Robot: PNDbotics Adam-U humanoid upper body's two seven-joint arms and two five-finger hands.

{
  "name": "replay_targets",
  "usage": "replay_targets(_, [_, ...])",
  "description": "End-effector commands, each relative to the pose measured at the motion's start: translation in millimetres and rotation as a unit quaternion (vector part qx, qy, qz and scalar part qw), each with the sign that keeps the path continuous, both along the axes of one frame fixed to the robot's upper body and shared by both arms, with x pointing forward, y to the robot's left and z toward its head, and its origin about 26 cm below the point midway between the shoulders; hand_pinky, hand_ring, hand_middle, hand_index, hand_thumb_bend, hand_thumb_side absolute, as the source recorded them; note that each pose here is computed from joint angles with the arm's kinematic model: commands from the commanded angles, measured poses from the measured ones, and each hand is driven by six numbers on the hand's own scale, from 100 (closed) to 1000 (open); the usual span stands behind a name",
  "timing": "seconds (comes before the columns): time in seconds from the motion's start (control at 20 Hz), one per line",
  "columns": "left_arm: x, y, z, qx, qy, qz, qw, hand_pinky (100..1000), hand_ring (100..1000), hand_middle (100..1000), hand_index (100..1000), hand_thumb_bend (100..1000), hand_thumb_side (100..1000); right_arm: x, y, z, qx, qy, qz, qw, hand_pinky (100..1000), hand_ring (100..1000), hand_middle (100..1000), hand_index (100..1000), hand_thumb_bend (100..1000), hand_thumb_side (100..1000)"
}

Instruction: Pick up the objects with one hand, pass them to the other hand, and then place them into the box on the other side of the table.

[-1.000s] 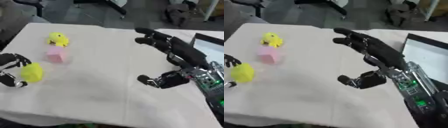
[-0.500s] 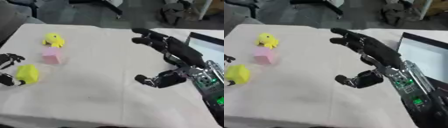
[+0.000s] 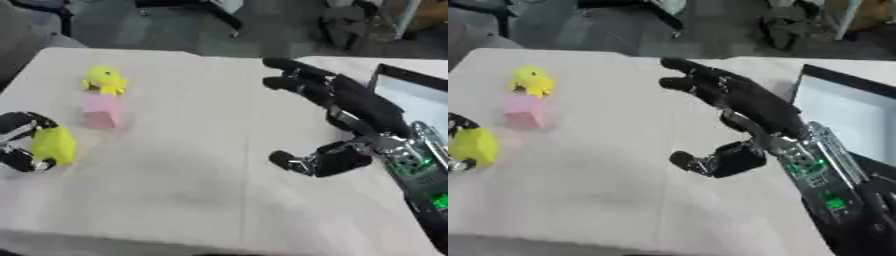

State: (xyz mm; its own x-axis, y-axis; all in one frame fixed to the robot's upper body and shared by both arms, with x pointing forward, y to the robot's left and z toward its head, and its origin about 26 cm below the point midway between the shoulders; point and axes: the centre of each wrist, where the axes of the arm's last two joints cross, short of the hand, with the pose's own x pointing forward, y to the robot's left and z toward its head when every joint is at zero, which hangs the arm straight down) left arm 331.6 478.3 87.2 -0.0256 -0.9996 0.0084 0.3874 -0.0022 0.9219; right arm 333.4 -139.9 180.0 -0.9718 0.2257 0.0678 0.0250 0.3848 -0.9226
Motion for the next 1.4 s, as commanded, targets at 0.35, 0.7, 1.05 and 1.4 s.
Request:
replay_targets(0.35, [10.4,-29.5,43.8,-0.176,-0.111,-0.085,0.974,633,502,498,711,258,100,-2.5,6.4,15.7,-0.002,-0.035,0.019,0.999,874,810,1000,960,447,321])
replay_targets(0.7, [24.7,-103.9,56.2,-0.457,-0.051,-0.192,0.867,619,490,480,694,279,130,-9.6,24.3,31.0,0.019,-0.083,0.053,0.995,894,857,1000,970,504,312])
replay_targets(1.05, [33.2,-170.8,66.2,-0.513,0.058,-0.278,0.810,629,505,493,708,298,148,-16.9,48.0,43.7,0.025,-0.114,0.101,0.988,890,861,1000,972,516,288])
replay_targets(1.4, [31.3,-204.9,68.5,-0.474,0.132,-0.338,0.803,635,513,502,719,300,151,-22.2,61.8,48.6,0.008,-0.120,0.140,0.983,879,843,1000,950,508,275])
